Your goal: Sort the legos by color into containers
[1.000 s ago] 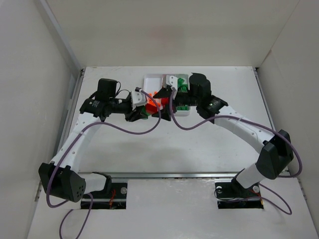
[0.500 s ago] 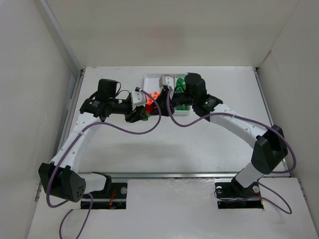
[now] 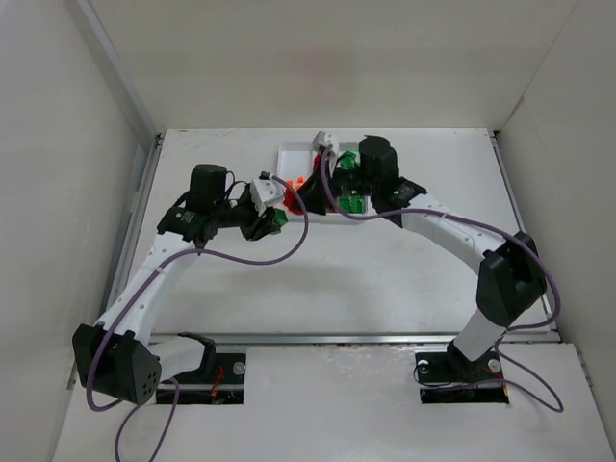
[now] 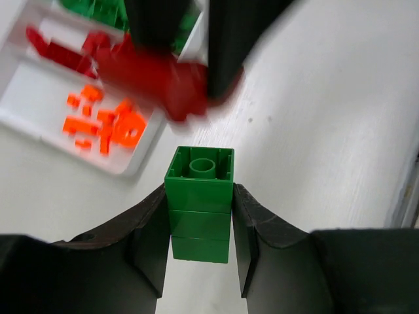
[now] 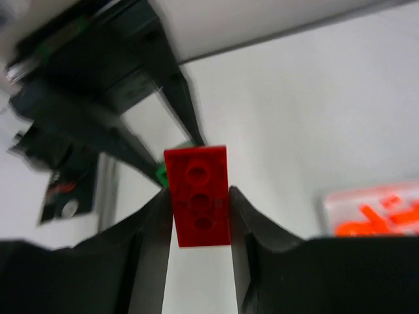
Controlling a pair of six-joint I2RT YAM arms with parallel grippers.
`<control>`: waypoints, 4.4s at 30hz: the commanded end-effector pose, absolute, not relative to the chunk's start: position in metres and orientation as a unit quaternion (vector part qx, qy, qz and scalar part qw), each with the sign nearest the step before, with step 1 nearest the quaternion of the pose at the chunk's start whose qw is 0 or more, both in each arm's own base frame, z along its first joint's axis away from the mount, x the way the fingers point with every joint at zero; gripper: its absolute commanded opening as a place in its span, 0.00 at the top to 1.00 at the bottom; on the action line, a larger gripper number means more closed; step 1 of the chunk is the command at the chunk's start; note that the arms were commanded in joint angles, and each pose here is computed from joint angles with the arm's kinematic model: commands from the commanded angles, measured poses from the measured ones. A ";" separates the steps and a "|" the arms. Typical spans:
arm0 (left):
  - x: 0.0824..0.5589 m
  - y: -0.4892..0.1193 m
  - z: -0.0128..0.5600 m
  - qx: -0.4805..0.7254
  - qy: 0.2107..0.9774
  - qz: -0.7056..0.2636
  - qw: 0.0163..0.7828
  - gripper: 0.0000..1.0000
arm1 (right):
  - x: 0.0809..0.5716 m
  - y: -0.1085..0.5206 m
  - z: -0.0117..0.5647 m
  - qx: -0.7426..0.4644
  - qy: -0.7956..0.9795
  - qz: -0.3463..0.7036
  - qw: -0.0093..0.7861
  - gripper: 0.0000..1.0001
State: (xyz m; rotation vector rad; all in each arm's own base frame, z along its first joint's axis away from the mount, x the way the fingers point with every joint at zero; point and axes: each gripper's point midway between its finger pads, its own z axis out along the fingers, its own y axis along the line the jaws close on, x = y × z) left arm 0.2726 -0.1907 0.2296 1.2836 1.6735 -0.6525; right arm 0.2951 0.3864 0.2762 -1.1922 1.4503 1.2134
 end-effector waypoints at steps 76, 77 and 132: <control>0.276 -0.198 0.240 0.611 0.619 -0.269 0.414 1.00 | 0.293 0.410 0.254 -0.582 0.489 0.463 0.456 0.32; 0.276 -0.198 0.240 0.611 0.619 -0.269 0.414 1.00 | 0.294 0.411 0.258 -0.582 0.486 0.463 0.459 0.32; 0.280 -0.166 0.190 0.531 0.703 -0.237 0.410 1.00 | 0.398 0.337 0.253 -0.419 0.642 0.424 0.482 1.00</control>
